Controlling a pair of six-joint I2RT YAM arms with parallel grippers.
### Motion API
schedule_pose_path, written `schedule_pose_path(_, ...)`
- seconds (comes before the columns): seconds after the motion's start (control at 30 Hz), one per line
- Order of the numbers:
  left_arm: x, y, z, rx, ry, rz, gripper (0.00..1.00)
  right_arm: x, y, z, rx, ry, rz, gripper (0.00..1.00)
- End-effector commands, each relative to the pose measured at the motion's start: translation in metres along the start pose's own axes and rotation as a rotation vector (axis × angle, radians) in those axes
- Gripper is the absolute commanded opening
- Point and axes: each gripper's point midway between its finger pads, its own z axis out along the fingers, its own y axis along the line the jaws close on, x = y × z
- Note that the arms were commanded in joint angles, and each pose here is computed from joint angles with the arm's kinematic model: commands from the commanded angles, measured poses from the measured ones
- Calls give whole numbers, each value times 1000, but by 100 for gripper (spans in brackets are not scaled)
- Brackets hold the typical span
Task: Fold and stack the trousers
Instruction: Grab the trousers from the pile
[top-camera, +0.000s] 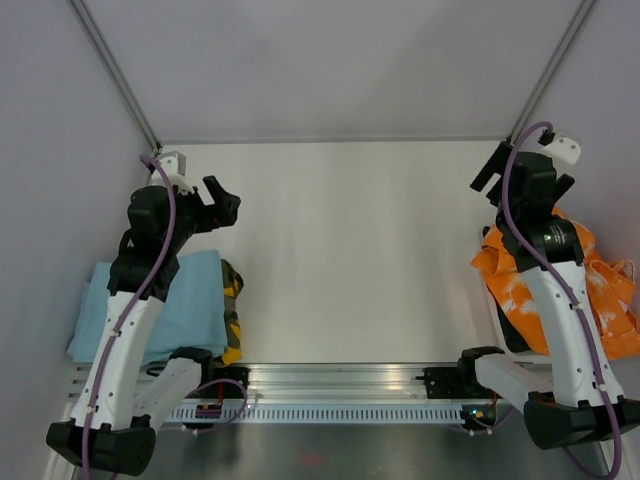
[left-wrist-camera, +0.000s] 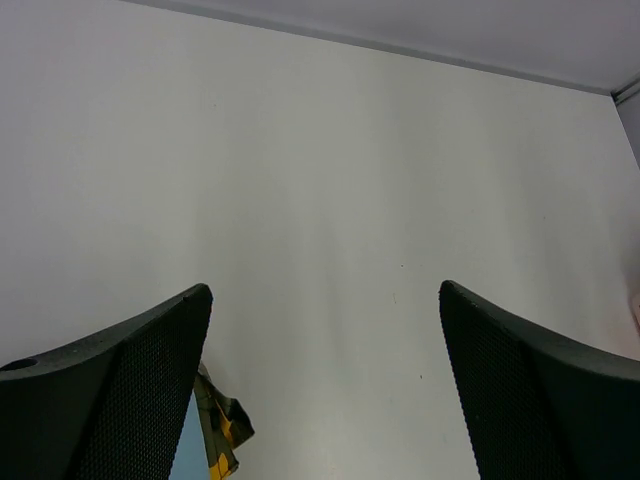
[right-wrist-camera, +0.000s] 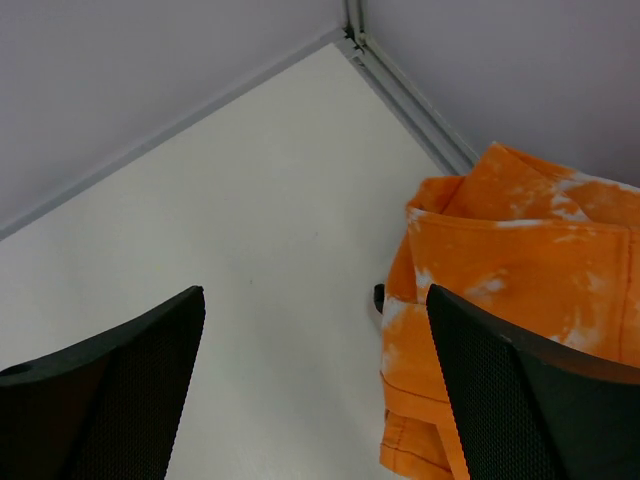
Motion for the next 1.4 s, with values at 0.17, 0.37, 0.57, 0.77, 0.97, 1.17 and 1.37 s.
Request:
schedule_pose_path(0.17,-2,-3,-17,21,-67,-8,100,45,-92,-23,422,-22,157,98)
schedule_pose_path(0.37,7,-12,-22,81,-63,-9,100,66,-134,-46,579,-50,200,98)
schedule_pose_path(0.57,24,-18,-20,100,-35,27,100,75,-164,-49,741,48,168,98)
schedule_pose_path(0.77,31,-24,-22,128,-29,52,100,90,-167,-33,681,49,180,98)
schedule_pose_path(0.97,40,-18,-23,100,-9,79,100,94,-151,-5,553,-15,206,90)
schedule_pose_path(1.17,40,-17,-24,96,-10,96,100,112,-142,19,494,9,169,51)
schedule_pose_path(1.37,41,-16,-25,92,-8,101,100,94,-119,26,378,16,137,0)
